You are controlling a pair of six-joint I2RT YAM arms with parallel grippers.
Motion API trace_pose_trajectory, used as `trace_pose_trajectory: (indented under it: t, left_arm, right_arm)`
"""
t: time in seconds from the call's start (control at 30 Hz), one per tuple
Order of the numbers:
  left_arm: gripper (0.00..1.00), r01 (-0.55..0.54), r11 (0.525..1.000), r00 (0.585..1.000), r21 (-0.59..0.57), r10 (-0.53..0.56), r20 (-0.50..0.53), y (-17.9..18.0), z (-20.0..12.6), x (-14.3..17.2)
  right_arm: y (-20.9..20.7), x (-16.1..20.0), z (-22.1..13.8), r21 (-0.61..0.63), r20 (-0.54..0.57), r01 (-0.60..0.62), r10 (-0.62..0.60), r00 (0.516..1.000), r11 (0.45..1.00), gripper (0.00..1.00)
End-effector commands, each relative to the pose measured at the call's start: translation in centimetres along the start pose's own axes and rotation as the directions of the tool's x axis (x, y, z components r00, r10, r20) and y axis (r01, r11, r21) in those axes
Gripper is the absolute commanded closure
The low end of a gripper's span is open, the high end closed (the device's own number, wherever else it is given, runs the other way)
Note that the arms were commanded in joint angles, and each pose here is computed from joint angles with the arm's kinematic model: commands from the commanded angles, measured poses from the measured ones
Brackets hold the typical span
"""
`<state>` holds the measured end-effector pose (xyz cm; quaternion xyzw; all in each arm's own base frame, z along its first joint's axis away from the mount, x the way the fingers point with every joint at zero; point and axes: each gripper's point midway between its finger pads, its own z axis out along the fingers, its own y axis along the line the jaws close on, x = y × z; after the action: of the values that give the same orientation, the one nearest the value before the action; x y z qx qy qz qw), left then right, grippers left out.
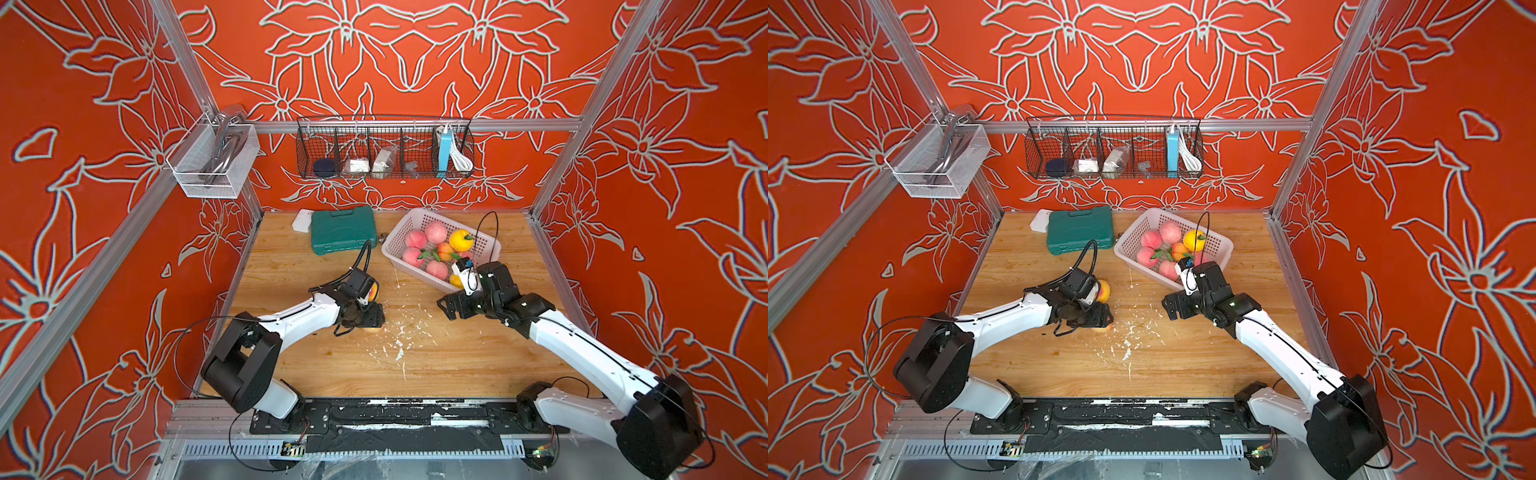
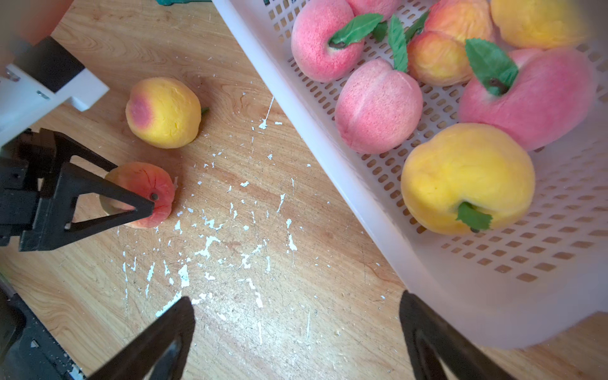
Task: Put the peaches into the basket
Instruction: Pick up the peach from the center of the board.
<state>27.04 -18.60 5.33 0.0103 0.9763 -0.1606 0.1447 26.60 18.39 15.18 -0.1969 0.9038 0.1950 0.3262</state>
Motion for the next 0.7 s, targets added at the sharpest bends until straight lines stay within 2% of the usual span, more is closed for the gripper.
trace_pose_trajectory:
  t: [0.0,0.4,0.67]
  left_arm:
    - [0.3,-0.004,1.0,1.0,-0.009,0.004,0.001,0.0,-1.4,0.8]
    - [0.31,0.002,0.976,0.998,0.218,-0.014,0.057,-5.5,-7.8,-1.2]
    - [0.3,0.003,0.939,0.997,0.343,-0.029,0.071,-8.9,-10.2,-3.1]
  right_arm:
    - [0.0,-0.4,-1.0,0.013,0.048,0.025,-0.026,0.998,1.0,0.01]
    - [3.2,-2.4,-3.5,-0.125,0.163,0.153,-0.132,0.978,0.98,0.01]
    - [6.5,-3.0,-4.3,-0.293,0.221,0.242,-0.181,0.958,0.925,0.01]
